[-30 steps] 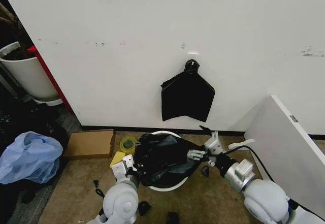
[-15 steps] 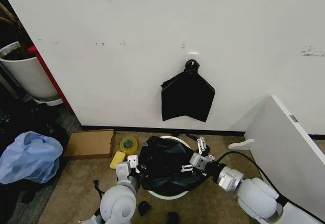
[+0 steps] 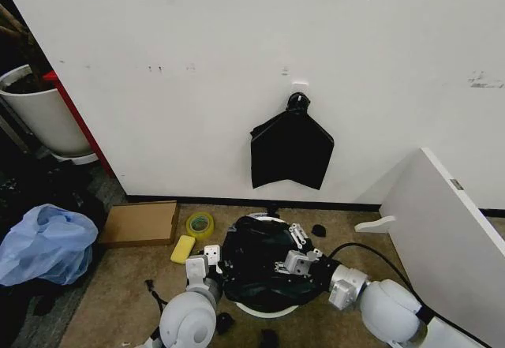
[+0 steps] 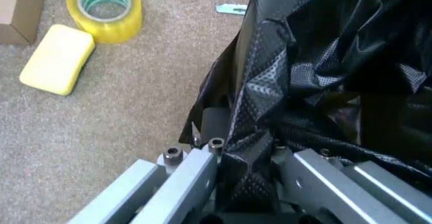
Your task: Place the garbage bag over the trash bin.
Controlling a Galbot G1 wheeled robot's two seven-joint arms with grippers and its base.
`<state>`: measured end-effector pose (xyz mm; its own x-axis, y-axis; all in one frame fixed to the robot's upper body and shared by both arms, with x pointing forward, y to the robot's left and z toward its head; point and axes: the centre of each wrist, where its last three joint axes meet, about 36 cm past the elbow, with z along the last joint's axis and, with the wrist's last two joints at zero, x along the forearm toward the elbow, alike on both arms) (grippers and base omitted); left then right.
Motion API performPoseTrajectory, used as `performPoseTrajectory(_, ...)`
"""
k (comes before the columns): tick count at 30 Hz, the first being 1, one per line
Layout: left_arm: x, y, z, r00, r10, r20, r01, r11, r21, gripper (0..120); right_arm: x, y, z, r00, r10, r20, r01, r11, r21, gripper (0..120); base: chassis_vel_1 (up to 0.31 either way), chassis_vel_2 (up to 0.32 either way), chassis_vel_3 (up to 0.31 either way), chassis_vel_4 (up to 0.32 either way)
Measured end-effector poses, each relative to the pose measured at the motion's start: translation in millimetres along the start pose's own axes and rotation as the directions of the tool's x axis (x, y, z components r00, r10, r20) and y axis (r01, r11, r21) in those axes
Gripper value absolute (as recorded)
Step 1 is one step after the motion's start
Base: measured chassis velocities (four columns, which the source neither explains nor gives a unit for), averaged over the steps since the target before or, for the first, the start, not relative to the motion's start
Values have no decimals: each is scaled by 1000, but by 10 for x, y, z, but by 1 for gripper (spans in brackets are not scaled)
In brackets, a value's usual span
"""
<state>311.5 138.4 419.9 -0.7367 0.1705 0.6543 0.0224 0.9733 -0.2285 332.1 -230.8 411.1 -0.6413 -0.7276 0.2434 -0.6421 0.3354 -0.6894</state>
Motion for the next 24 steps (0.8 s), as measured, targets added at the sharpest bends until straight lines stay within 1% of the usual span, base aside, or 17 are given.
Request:
performPoseTrajectory(1, 0, -20, 13, 1000, 6, -3, -6, 1000, 0, 0, 2, 17, 47, 999, -15, -31, 15, 1000, -10, 45, 0, 0, 0, 0)
performPoseTrajectory(2, -2, -28, 21, 1000, 8, -6, -8, 1000, 0, 0, 6, 20, 64, 999, -21, -38, 20, 1000, -15, 40, 0, 0, 0, 0)
performPoseTrajectory(4, -7, -39, 30, 1000, 10, -9, -10, 1000, 0, 0, 19, 23, 79, 999, -28, -46, 27, 999, -21, 33, 0, 0, 0, 0)
performPoseTrajectory(5, -7, -39, 30, 1000, 10, -9, -10, 1000, 0, 0, 19, 23, 79, 999, -28, -46, 27, 999, -21, 33, 0, 0, 0, 0)
performPoseTrajectory(12, -20, -41, 39, 1000, 10, -11, -10, 1000, -2, 0, 39, 16, 71, 999, -30, -33, 28, 999, -46, 4, 0, 0, 0, 0)
performPoseTrajectory(13, -20, -41, 39, 1000, 10, -11, -10, 1000, -2, 0, 39, 16, 71, 999, -30, -33, 28, 999, -46, 4, 0, 0, 0, 0)
performPoseTrajectory(15, -23, -39, 41, 1000, 10, -11, -10, 1000, -2, 0, 41, 21, 67, 999, -29, -25, 27, 998, -63, 0, 0, 0, 0, 0)
performPoseTrajectory(17, -29, -28, 45, 1000, 3, -10, -3, 1000, -6, 0, 57, 46, 27, 1000, -26, -6, 25, 986, -167, 0, 0, 0, 0, 0)
performPoseTrajectory(19, -33, -17, 53, 1000, -5, -7, 4, 1000, -14, 0, 66, 42, -28, 1000, -18, 6, 19, 963, -270, 0, 0, 0, 0, 0)
performPoseTrajectory(21, -34, -16, 55, 1000, -5, -7, 5, 1000, -15, 0, 67, 41, -33, 1000, -17, 7, 19, 960, -278, 0, 0, 0, 0, 0)
performPoseTrajectory(23, -40, 6, 74, 1000, -15, 1, 15, 999, -31, 0, 72, 9, -94, 1000, 0, 17, 6, 926, -376, 0, 0, 0, 0, 0)
performPoseTrajectory(24, -47, 38, 103, 1000, -15, 18, 16, 998, -55, 0, 71, -71, -153, 999, 33, 16, -21, 881, -473, 0, 0, 0, 0, 0)
